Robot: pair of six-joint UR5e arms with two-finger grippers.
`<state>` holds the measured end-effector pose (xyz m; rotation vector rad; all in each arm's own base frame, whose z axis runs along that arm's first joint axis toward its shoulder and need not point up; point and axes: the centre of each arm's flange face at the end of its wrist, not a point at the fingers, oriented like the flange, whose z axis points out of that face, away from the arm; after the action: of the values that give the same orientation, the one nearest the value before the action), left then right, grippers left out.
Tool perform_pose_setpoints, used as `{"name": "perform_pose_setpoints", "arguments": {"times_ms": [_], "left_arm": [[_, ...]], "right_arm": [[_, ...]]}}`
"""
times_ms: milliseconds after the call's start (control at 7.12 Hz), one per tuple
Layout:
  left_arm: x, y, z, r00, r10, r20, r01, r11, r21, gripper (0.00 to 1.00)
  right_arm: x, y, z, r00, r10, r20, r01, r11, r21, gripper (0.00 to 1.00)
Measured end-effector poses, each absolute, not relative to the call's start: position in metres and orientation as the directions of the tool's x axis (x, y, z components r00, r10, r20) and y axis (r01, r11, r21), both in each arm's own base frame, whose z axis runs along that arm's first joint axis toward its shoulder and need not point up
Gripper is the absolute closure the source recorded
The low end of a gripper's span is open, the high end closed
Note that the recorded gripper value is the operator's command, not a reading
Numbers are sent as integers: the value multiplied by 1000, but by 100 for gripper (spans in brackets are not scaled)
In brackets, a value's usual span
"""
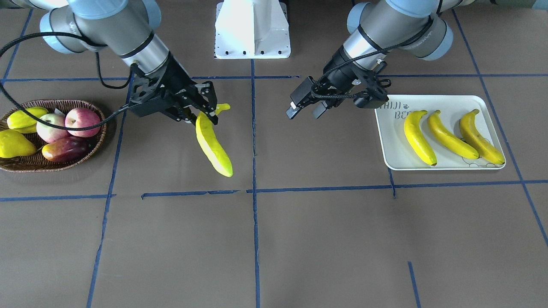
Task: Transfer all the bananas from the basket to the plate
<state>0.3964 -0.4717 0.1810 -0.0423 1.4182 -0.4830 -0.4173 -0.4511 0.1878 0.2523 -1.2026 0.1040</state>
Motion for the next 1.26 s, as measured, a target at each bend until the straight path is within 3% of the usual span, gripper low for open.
{"name": "perform_pose_setpoints", "arguments": {"times_ms": [421,843,983,1124,1264], "left_arm": [[430,-490,144,46,-383,-922,283,890,-356,3],[452,-495,127,44,-385,-922,283,890,-358,6],[461,-490,124,46,-382,-923,271,894,-356,36],[468,-484,121,47,-379,-924,259,898,-355,96],[470,-481,119,44,-386,-922,253,897,-363,100]], "right_arm": [[-457,-399,162,351,-117,929,-255,943,215,100],[-463,-388,158,348,-128,929,-264,937,228,100],[-463,-388,157,347,-129,929,-265,937,229,99],[-463,-387,157,346,-130,929,-265,936,230,99],[-462,-387,157,345,-130,929,-265,937,230,94]]}}
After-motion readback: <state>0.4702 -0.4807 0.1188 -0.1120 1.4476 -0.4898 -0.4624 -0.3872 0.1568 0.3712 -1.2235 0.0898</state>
